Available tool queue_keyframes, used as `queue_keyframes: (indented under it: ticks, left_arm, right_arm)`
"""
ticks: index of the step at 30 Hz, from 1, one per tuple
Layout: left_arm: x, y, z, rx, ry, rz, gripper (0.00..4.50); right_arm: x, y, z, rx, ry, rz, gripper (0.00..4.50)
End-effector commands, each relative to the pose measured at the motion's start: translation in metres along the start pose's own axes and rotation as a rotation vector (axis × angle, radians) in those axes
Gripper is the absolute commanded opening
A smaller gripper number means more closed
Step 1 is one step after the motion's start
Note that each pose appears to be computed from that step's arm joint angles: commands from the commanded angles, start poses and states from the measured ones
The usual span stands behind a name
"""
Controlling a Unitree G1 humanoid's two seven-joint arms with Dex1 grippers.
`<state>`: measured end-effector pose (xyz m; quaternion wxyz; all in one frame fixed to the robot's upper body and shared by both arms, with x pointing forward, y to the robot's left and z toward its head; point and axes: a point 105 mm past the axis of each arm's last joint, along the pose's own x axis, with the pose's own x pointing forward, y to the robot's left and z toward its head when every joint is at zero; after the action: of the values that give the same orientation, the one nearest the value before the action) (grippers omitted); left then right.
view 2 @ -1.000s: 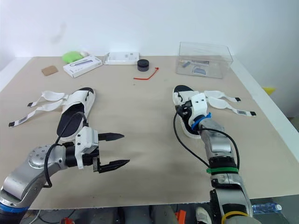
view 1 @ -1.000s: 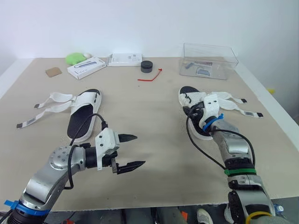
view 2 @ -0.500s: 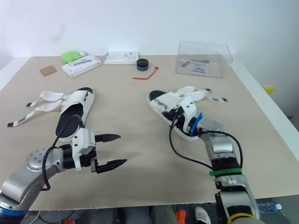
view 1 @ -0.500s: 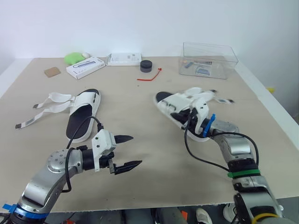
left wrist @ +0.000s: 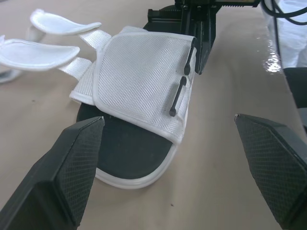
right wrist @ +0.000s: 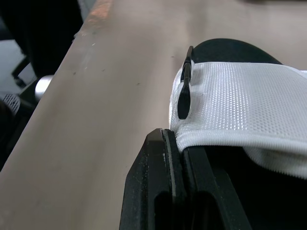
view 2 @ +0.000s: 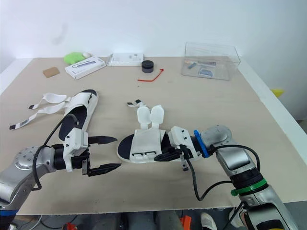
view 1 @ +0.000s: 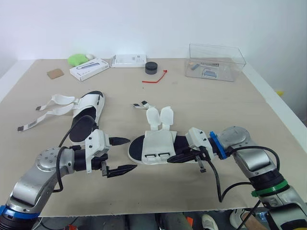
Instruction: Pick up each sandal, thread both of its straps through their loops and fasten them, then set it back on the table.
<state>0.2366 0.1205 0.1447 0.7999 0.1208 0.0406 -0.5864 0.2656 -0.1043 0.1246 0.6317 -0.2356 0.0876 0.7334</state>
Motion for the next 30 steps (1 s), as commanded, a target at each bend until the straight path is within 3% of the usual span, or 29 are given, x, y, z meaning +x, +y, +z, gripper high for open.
queue_keyframes:
  ticks: [1,30]
  left_arm:
    - [-0.002,-0.004,0.007,0.022,-0.006,-0.010,4.50]
    - [0.003,-0.005,0.006,0.027,0.008,-0.026,4.50]
  right_arm:
    - [0.000,0.009,0.001,-0.047,-0.003,0.061,0.08]
    - [0.020,0.006,0.005,-0.074,-0.092,0.134,0.08]
